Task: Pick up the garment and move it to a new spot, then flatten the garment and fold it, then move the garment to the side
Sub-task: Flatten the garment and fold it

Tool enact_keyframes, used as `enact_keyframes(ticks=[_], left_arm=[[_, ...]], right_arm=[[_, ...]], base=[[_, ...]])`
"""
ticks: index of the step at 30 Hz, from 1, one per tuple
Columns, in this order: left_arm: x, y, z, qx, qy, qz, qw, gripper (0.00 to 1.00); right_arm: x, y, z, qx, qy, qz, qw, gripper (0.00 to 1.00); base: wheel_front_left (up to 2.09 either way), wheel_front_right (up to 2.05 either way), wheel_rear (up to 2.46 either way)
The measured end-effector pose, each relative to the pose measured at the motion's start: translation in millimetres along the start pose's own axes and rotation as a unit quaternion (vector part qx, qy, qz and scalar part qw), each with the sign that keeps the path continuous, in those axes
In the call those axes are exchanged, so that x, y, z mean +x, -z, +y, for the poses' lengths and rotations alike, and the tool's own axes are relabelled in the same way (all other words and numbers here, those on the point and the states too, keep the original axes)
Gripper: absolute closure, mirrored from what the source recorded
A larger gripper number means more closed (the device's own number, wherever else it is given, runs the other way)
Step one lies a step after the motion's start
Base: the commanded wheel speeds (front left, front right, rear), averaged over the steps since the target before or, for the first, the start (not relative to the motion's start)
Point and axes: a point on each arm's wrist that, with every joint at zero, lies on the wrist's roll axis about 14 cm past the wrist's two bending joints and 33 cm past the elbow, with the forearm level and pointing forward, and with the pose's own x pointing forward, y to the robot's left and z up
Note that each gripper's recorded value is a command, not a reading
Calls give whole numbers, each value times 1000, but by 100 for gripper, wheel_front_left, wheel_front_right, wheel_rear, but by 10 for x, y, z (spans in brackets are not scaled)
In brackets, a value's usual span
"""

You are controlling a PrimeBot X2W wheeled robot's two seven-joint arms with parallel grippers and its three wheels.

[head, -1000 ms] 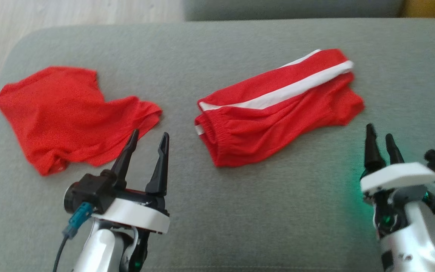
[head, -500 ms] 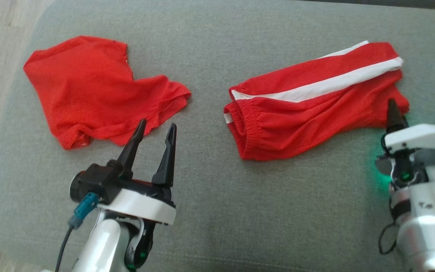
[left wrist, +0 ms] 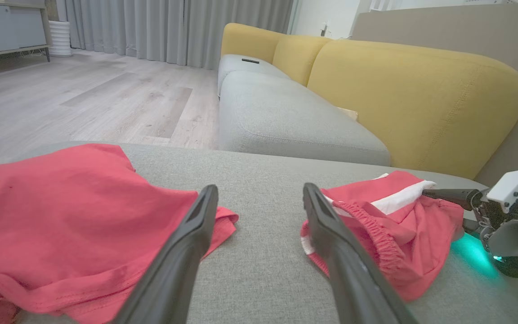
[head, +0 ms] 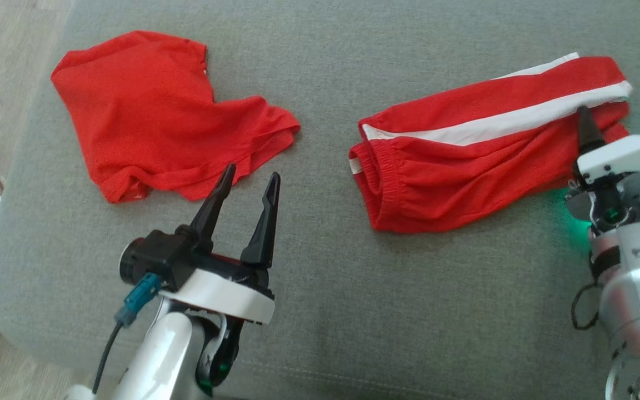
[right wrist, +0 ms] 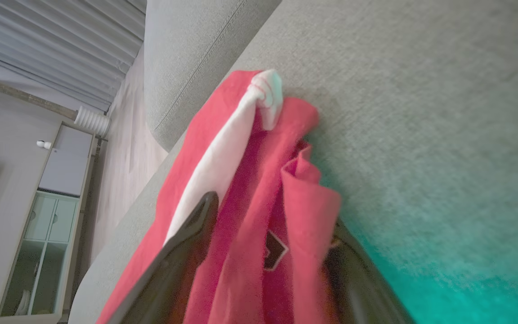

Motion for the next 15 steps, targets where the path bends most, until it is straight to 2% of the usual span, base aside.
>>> enact_keyframes(ticks=[9,10,11,15], left_arm=[[23,20,60,1,-10,3,1000,0],[25,23,64,-2,-11,4,1000,0],[28,24,65,-2,-12,4,1000,0],[63,-21,50,-1,-8,-3,1000,0]], right_arm=[[173,-19,75,-35,6,21,999,0],[185,-20,81,-37,7,23,999,60],[194,-27,81,-40,7,22,999,100],[190,-64,105,-52,7,9,999,100]], base=[[0,0,0],[0,0,0],[0,0,0],[0,0,0]])
